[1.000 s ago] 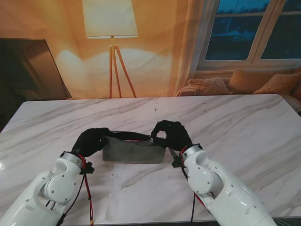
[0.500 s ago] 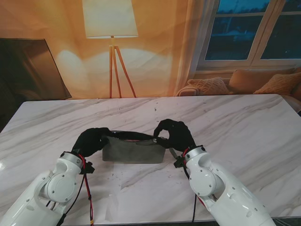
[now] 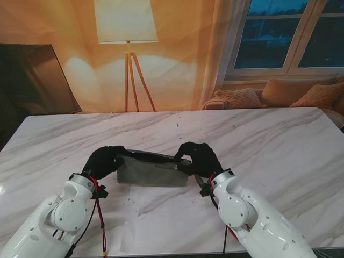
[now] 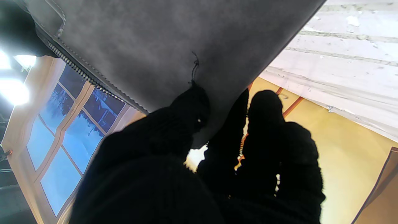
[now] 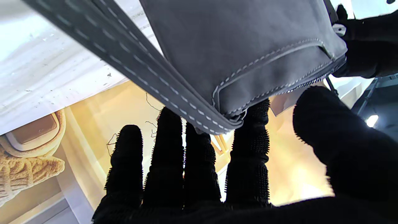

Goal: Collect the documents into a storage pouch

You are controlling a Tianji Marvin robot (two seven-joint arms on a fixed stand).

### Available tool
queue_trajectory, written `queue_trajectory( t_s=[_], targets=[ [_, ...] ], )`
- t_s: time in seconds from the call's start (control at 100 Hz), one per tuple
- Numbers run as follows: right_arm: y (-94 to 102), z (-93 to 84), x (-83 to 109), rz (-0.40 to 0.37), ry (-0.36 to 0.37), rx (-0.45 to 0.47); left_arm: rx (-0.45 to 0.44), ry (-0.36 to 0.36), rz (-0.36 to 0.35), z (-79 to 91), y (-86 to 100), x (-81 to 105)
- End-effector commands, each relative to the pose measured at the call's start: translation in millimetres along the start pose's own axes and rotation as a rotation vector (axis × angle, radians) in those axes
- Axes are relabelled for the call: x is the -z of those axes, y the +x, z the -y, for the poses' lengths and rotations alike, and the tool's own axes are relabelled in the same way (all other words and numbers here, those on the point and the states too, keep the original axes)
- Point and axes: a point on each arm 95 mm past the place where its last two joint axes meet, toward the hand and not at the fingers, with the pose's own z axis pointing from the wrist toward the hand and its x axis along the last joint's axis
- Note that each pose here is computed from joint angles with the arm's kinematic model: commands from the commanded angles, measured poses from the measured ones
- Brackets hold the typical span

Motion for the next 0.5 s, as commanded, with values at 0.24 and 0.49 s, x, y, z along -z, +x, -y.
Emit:
queue_trajectory(
  t_s=[0.24,0.49],
  targets=[
    [-3.5,-3.6,2.1,0.027,-0.019,-0.04,0.001,-0.014,0.003,-2.9,-1.1,1.1],
    [-16.7,-23.4,4.3,0.087,-0.101,-0.019,0.011,-0.013,0.014,-6.2,-1.2,2.2]
  ],
)
